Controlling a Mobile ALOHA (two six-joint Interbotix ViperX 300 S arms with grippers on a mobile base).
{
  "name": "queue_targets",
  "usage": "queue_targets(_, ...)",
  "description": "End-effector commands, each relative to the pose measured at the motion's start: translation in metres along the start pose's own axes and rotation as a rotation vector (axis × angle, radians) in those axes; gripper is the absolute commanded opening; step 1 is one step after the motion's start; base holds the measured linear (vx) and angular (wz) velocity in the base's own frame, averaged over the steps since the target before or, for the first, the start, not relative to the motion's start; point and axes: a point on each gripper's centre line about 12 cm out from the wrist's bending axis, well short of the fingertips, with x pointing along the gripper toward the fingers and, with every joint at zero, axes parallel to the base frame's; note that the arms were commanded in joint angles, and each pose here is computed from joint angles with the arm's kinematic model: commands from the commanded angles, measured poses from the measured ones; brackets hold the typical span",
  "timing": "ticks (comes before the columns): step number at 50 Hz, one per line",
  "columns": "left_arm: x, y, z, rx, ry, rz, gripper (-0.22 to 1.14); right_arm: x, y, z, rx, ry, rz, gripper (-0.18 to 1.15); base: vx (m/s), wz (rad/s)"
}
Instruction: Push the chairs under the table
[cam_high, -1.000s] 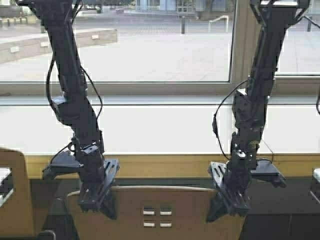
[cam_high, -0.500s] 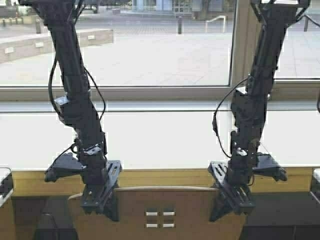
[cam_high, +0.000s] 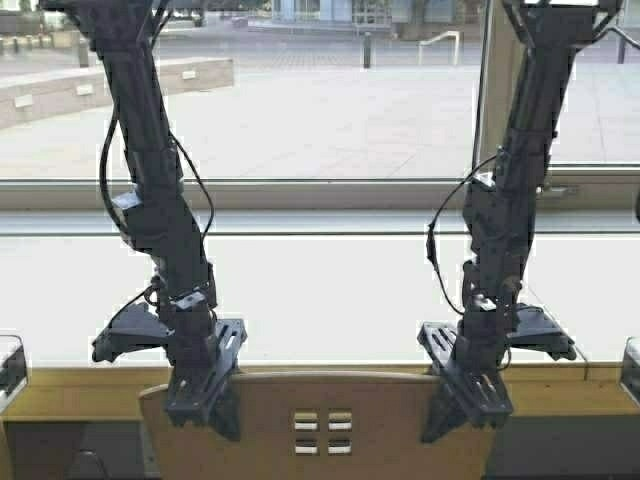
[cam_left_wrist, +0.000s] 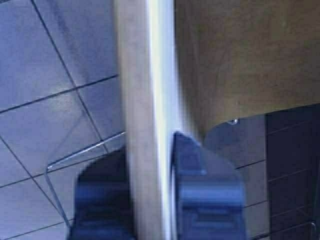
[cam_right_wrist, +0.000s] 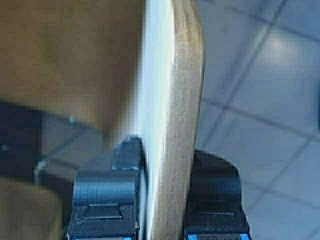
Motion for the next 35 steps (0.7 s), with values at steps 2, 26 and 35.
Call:
queue_targets(2, -0.017, -0.025, -0.006, 0.087, 0.003, -0.075, 0.06, -0.017, 0.026, -0.01, -0.152, 0.005, 0.064, 0.04, 0.13, 0.03)
queue_targets(26, -0.038, -0.032, -0.014, 0.059, 0.057, -0.083, 1.0, -0.039, 0.043, -0.02, -0.133, 0.095, 0.111, 0.91, 0.07, 0.01)
queue_targets(35, -0.058, -0.038, -0.019, 0.045, 0.093, -0.1, 0.99, -0.064, 0.047, -0.022, -0.087, 0.086, 0.146, 0.9, 0.01, 0.0)
